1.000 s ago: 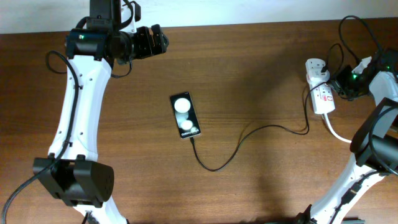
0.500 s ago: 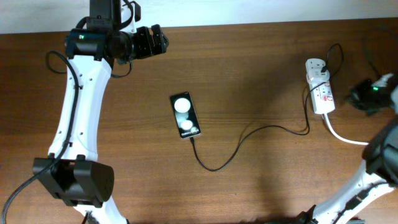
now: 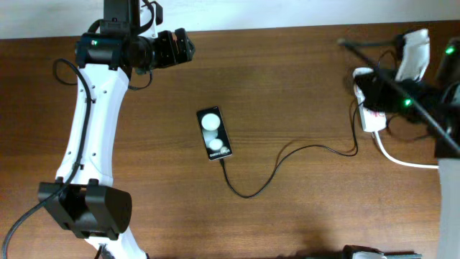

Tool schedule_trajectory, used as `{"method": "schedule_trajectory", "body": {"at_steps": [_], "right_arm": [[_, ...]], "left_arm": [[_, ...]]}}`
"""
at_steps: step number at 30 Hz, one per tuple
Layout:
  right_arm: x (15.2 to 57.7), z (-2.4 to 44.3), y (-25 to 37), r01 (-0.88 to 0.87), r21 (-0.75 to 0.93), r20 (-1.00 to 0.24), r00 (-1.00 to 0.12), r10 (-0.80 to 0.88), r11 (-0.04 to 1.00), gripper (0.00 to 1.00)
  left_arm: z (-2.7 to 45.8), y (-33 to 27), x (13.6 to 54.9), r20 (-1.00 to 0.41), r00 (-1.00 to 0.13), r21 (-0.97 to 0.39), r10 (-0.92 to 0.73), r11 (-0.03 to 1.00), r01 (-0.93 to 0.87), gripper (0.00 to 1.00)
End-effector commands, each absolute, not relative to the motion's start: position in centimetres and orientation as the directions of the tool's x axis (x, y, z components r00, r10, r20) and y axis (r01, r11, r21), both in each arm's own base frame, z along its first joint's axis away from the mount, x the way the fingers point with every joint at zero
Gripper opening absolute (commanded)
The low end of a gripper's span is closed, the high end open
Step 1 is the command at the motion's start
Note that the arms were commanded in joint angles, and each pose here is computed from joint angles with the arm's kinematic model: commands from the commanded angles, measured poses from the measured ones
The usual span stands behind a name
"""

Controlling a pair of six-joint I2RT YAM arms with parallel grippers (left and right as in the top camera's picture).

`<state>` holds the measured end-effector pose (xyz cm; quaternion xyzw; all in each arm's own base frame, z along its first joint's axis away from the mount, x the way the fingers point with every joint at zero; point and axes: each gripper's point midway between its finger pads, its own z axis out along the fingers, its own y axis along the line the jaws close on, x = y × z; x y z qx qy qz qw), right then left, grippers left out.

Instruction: Plug charger to phone and switch on socket

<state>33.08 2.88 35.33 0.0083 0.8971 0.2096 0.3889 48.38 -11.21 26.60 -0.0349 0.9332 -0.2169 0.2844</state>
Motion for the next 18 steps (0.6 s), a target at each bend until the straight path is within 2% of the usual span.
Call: {"method": "schedule_trajectory", "body": {"at_steps": [1,4,5,6,12,18], "right_arm": [[30.6,34.4,3.1,-0.093,0.185,-0.686,-0.725,0.061,0.978,0.04],[28.6,33.4,4.0,-0.097,0.021,-0.651,-0.757,-0.060,0.995,0.06],[27.9,33.4,3.8,-0.093,-0.014,-0.646,-0.759,-0.080,0.996,0.30],[27.5,33.4,3.8,-0.092,-0.012,-0.645,-0.760,-0.078,0.996,0.99],[28.0,32.3,5.1,-0.132,0.038,-0.604,-0.792,-0.083,0.990,0.99],[28.3,32.2,3.4,-0.072,-0.036,-0.605,-0.792,-0.079,0.997,0.99]], "left_arm": [[26.3,-11.0,48.5,-0.522,-0.835,-0.409,-0.173,0.910,0.067,0.99],[26.3,-11.0,48.5,-0.522,-0.835,-0.409,-0.173,0.910,0.067,0.99],[26.3,-11.0,48.5,-0.522,-0.835,-0.409,-0.173,0.910,0.067,0.99],[26.3,-11.0,48.5,-0.522,-0.835,-0.409,-0.173,0.910,0.067,0.99],[26.3,-11.0,48.5,-0.522,-0.835,-0.409,-0.173,0.910,0.067,0.99],[26.3,-11.0,48.5,-0.522,-0.835,-0.409,-0.173,0.910,0.067,0.99]]}}
